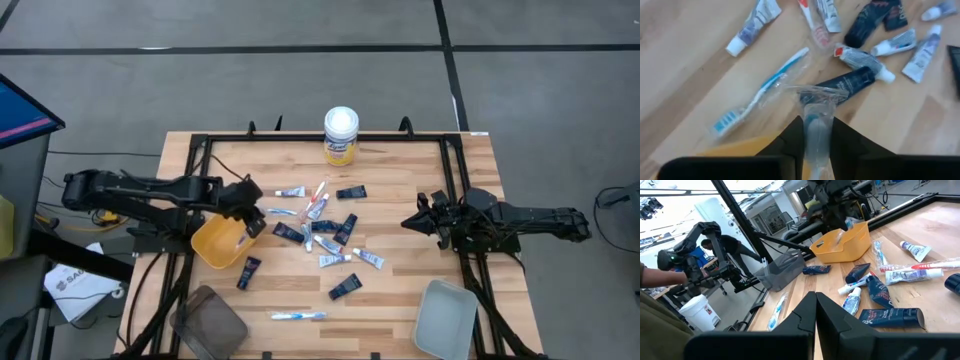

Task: Pick & Place Travel size toiletries
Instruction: Put the dark blue toothbrush into the yellow bin

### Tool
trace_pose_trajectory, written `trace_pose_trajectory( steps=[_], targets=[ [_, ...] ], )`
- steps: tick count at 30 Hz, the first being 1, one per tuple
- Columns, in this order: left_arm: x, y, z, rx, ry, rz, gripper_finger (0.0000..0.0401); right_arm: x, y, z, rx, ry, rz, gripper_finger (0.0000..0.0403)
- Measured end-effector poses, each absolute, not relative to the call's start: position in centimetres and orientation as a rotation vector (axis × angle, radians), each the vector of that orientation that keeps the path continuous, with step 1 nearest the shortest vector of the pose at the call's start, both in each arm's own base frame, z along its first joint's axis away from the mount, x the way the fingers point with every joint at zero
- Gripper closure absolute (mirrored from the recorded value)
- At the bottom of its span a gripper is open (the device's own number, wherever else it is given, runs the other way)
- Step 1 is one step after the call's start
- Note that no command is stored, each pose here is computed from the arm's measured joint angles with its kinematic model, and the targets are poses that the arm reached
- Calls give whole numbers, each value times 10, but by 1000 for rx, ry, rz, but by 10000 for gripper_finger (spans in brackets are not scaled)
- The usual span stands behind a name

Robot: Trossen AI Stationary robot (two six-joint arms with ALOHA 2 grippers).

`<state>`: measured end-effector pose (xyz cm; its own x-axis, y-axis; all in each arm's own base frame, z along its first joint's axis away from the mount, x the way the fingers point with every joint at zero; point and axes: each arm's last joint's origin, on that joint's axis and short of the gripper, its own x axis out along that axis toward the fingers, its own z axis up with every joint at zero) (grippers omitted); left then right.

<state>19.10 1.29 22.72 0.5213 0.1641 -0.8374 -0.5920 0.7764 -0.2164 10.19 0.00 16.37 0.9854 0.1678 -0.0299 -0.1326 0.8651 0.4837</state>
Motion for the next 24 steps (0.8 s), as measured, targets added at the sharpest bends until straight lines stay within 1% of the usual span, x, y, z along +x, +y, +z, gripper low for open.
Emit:
trace_pose_trajectory(
  steps=[4, 7, 10, 13, 18, 24],
  targets=[
    [180, 11, 234, -651, 908, 474, 351, 102, 0, 164, 501, 72, 157, 403],
    [167, 9, 236, -737, 957, 496, 351, 102, 0, 164, 501, 72, 158, 403],
    [155, 8, 233, -777, 1044, 569, 351, 102, 0, 164, 501, 72, 158, 403],
    [151, 9, 230, -748, 1087, 612, 348, 102, 0, 164, 501, 72, 157, 403],
    [155, 10, 226, -713, 1099, 648, 325, 102, 0, 164, 501, 72, 157, 403],
    [159, 9, 221, -674, 1159, 609, 316, 102, 0, 164, 501, 72, 157, 403]
  ],
)
